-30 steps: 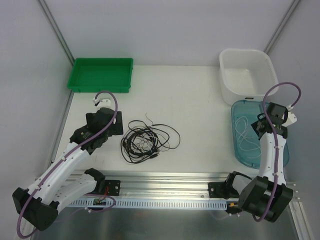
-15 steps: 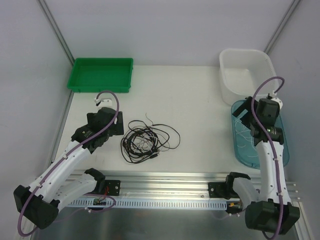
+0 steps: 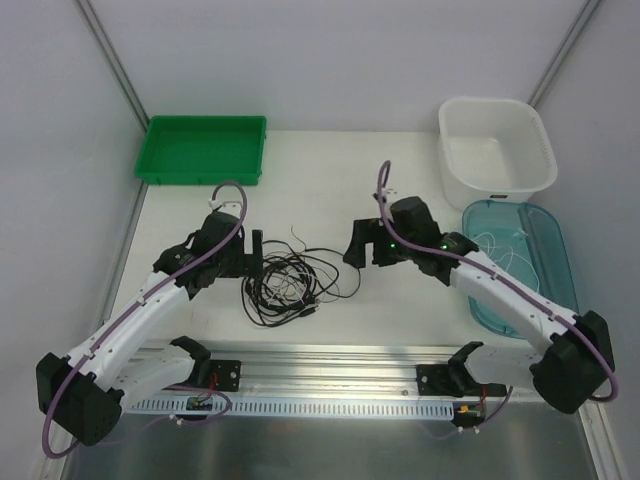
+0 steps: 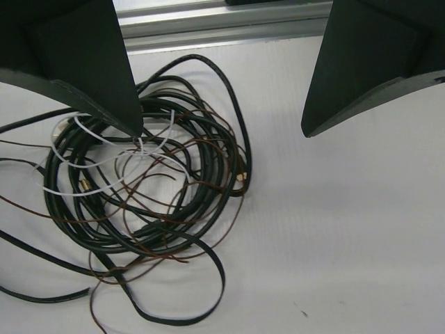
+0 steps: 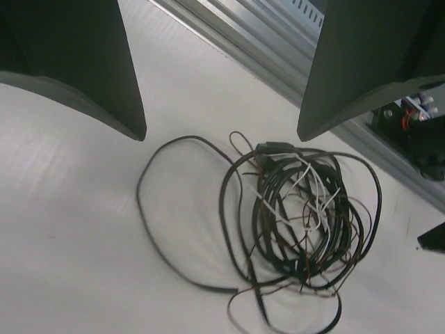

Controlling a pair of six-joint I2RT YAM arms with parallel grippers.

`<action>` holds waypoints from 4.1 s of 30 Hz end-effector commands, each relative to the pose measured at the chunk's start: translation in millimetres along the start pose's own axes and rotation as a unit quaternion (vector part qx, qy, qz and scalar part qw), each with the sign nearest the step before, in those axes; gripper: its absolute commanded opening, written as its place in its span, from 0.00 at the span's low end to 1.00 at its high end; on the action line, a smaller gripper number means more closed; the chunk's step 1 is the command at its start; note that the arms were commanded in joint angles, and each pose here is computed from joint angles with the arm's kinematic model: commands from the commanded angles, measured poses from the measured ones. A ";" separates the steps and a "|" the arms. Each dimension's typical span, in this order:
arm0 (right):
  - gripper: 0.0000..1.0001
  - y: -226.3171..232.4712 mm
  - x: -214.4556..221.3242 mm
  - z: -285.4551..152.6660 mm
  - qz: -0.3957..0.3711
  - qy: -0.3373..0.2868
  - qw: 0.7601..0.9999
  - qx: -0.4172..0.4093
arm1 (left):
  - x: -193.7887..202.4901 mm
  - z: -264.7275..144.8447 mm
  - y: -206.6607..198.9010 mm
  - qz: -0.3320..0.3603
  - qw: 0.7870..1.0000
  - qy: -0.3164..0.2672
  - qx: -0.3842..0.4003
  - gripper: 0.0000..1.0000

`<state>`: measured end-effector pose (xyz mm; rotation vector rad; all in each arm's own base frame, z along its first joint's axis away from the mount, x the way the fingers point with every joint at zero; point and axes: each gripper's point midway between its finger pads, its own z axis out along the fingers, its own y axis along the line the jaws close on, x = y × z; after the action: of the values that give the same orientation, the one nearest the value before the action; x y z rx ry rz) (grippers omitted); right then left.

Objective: Untangle the cables

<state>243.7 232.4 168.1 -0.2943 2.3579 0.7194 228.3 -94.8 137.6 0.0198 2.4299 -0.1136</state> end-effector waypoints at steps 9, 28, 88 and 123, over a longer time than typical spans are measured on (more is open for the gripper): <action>0.69 50.7 79.6 57.2 -0.089 0.094 0.988 -0.085 | 61.4 25.9 -50.7 -0.062 0.994 0.082 0.035 0.99; 0.36 44.3 106.4 86.2 -0.135 0.073 0.981 -0.121 | 108.7 74.3 -43.9 -0.075 0.987 0.130 -0.055 0.98; 0.64 27.8 31.2 16.5 -0.125 0.034 0.991 0.033 | 57.1 26.3 -44.2 -0.117 0.992 0.027 0.031 0.14; 0.01 113.1 -23.8 -13.1 -0.227 -0.061 0.972 -0.030 | 80.1 30.6 -28.0 -0.154 0.988 0.025 0.013 0.41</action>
<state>193.5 347.1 182.0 -0.8136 2.1711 0.7194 184.1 -134.7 64.2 -0.3023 2.4904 -0.3127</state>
